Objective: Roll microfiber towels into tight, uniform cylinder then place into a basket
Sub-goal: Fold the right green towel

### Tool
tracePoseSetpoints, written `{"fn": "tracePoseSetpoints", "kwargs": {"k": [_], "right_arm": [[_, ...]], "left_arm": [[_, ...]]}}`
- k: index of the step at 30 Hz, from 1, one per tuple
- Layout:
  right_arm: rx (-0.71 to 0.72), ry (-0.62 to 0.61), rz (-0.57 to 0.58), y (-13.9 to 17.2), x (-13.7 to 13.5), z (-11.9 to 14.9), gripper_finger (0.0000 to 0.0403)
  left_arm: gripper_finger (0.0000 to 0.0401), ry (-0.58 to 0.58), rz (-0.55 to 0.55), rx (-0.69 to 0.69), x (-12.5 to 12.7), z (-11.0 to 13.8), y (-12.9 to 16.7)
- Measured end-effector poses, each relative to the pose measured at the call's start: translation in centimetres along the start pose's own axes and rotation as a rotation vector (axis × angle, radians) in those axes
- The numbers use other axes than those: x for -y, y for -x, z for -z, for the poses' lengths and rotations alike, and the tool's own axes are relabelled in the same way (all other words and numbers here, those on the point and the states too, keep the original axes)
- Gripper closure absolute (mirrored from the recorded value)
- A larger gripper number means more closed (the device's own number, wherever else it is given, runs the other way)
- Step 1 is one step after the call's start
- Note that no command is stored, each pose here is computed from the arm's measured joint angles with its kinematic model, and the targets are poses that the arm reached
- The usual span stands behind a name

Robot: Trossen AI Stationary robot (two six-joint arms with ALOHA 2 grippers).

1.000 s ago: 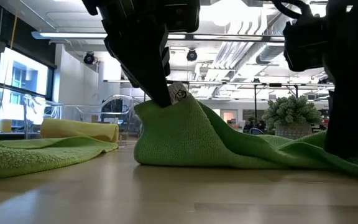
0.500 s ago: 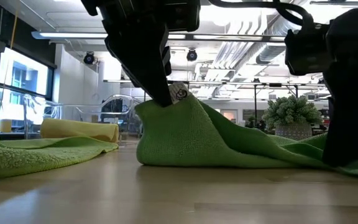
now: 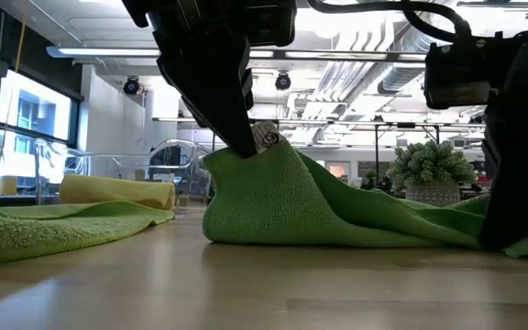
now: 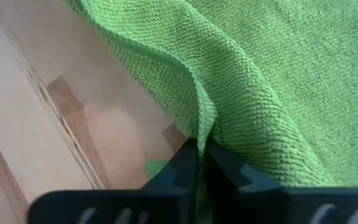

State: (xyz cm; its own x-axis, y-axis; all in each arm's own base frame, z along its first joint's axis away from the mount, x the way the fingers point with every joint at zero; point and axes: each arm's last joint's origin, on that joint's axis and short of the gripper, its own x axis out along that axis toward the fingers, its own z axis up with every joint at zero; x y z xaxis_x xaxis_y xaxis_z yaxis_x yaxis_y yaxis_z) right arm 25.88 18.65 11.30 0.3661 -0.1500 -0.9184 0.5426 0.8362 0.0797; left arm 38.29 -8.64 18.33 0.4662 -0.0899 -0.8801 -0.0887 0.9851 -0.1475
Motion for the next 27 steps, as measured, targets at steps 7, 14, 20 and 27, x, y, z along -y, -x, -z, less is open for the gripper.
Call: {"fn": "tracePoseSetpoints", "kwargs": {"k": [7, 14, 20, 27], "right_arm": [[-0.027, 0.105, -0.063, 3.0, -0.3, -0.8, 0.0392], [0.059, 0.187, -0.216, 7.8, -0.6, -1.9, 0.0399], [0.151, 0.240, -0.301, 12.3, 0.9, -3.0, 0.0401], [0.317, 0.314, -0.274, 17.8, 5.5, -4.4, 0.0402]], "left_arm": [[0.0401, -0.001, 0.000, 0.001, 0.0, 0.0, 0.1], [0.0401, -0.072, -0.078, 0.045, -0.2, -0.2, 2.8], [0.0401, -0.145, -0.232, 0.126, -0.9, -0.3, 7.7], [0.0401, -0.284, -0.490, 0.307, -2.5, -0.9, 14.2]]}}
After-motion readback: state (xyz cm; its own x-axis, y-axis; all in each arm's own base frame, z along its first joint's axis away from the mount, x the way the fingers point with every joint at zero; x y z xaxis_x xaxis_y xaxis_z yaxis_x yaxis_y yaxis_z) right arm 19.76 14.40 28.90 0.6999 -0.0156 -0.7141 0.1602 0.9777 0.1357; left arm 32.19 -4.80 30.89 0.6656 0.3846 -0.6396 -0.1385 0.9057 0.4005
